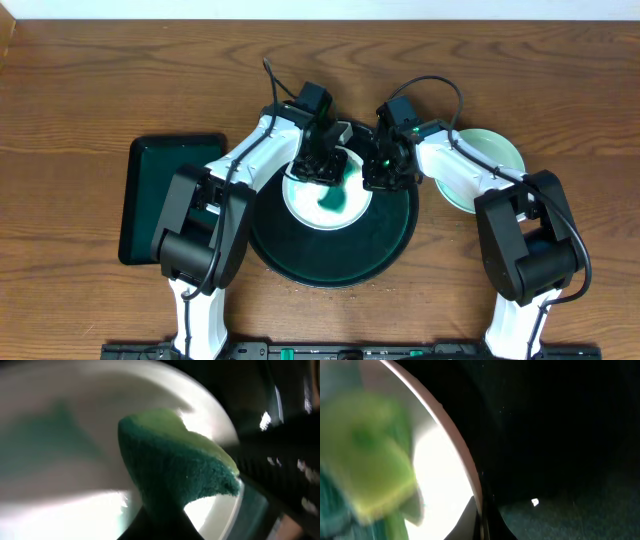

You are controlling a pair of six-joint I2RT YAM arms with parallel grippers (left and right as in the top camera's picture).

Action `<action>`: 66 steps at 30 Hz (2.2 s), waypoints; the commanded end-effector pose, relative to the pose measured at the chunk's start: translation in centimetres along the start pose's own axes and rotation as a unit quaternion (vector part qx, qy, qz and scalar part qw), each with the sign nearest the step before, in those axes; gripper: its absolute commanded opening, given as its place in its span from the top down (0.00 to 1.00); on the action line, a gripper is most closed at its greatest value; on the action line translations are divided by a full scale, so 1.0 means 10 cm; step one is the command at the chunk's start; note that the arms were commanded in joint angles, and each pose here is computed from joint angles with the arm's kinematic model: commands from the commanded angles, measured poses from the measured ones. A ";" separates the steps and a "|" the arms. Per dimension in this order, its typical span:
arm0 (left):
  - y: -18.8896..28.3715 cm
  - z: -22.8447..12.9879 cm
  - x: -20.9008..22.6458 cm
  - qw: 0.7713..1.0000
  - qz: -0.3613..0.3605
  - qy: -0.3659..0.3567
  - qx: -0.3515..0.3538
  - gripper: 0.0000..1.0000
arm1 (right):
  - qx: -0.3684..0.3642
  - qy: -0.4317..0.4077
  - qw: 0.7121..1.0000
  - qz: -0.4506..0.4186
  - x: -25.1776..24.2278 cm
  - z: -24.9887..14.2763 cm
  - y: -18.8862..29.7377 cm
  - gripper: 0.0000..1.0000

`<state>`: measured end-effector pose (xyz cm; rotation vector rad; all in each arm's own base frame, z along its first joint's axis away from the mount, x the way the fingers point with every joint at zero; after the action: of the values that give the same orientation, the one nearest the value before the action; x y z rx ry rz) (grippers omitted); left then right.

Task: Clean dirty plates on tray and stack at the side
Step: 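Scrub the held plate with the sponge in the left gripper, then lift the plate with the right gripper and stack it on the right pile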

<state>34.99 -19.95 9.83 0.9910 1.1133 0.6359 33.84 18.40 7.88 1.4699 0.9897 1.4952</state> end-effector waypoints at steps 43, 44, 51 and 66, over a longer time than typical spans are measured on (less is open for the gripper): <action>1.66 -0.39 1.07 0.932 0.221 0.262 -0.122 0.93 | -0.207 0.136 0.946 -0.206 0.51 -0.26 0.94 0.99; 1.66 -0.39 1.07 0.931 0.221 0.263 -0.122 0.93 | -0.225 0.144 0.938 -0.221 0.56 -0.30 1.01 0.99; 1.67 -0.40 1.09 0.929 0.230 0.264 -0.123 0.93 | -0.367 0.196 0.852 -0.316 0.96 -0.66 1.47 0.99; 1.67 -0.40 1.09 0.929 0.230 0.264 -0.123 0.93 | -0.454 0.332 0.685 -0.463 1.47 -1.12 1.71 0.99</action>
<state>35.67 -2.43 19.56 0.8893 1.2289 1.4334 22.63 26.33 26.92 -0.2128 0.9259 1.4582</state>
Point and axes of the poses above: each gripper's point midway between its finger pads, its own y axis back along the fingers, its own x axis along the line the jaws close on, z = x × y, the point moved 8 cm from there along y, back along the fingers
